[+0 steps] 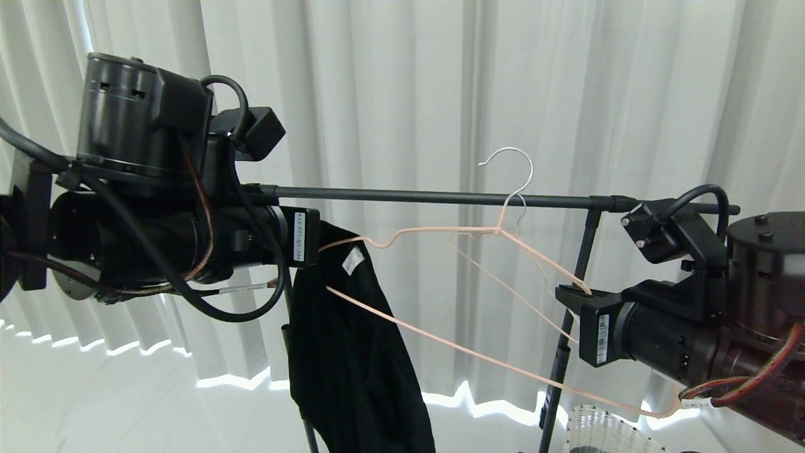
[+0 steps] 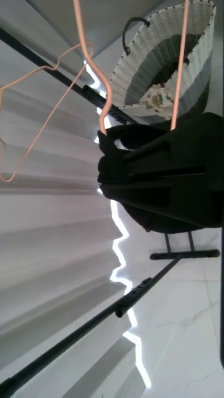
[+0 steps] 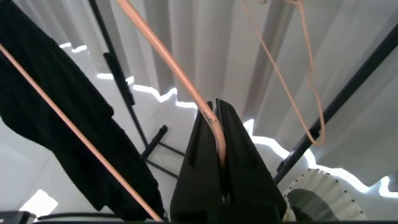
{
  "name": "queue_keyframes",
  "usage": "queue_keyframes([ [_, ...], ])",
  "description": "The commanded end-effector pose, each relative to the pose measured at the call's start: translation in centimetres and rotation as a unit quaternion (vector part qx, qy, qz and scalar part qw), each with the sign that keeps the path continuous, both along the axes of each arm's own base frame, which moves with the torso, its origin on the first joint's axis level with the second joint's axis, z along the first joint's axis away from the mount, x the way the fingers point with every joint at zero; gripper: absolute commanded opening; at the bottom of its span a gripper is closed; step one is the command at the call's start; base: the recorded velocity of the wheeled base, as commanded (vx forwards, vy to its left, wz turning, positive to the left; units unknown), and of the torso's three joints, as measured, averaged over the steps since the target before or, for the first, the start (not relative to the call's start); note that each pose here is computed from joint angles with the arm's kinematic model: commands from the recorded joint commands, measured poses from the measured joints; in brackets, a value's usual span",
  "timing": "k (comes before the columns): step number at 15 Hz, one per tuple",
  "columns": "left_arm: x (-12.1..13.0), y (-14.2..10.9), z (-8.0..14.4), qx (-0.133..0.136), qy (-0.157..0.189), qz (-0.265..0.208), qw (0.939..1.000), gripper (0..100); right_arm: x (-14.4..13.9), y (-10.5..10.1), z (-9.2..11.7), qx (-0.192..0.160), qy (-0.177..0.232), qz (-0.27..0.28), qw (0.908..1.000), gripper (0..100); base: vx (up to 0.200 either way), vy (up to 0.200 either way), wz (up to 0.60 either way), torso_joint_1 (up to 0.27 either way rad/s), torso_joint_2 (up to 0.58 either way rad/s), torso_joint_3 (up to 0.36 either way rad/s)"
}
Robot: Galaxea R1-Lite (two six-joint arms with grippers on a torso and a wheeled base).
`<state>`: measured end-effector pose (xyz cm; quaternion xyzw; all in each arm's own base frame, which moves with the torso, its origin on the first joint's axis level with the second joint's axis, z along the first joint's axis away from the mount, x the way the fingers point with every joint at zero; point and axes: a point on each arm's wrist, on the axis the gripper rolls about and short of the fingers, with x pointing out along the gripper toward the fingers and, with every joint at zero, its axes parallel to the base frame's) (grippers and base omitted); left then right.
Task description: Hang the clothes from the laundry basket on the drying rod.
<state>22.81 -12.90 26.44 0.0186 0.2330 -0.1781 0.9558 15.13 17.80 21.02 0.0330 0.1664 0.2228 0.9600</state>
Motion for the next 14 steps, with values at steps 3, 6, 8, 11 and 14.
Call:
queue_keyframes([
  [3, 0.1, -1.1, -0.2, -0.002, 0.005, -0.016, 0.9999, 0, 0.4, 0.1, 0.0, -0.009, -0.004, -0.004, 0.9999, 0, 0.0, 0.0, 0.0, 0.0, 0.0, 0.0],
  [6, -0.5, -3.5, 0.8, -0.056, 0.012, -0.033, 0.9978, 0, 0.9, 1.2, -0.6, -0.024, -0.016, 0.012, 0.9995, 0, 0.0, 0.0, 0.0, 0.0, 0.0, 0.0],
  [8, -0.2, -3.8, 0.7, -0.054, 0.014, -0.033, 0.9979, 0, 0.6, 1.7, -0.6, -0.025, -0.023, 0.029, 0.999, 0, 0.0, 0.0, 0.0, 0.0, 0.0, 0.0],
  [11, -0.2, -3.9, 0.9, -0.053, 0.009, -0.037, 0.9979, 0, 0.3, 2.0, -0.7, -0.031, -0.023, 0.043, 0.9983, 0, 0.0, 0.0, 0.0, 0.0, 0.0, 0.0],
  [14, -0.4, -4.3, 1.3, -0.06, 0.005, -0.047, 0.9971, 0, 0.1, 3.3, -0.9, -0.032, -0.022, 0.058, 0.9976, 0, 0.0, 0.0, 0.0, 0.0, 0.0, 0.0],
])
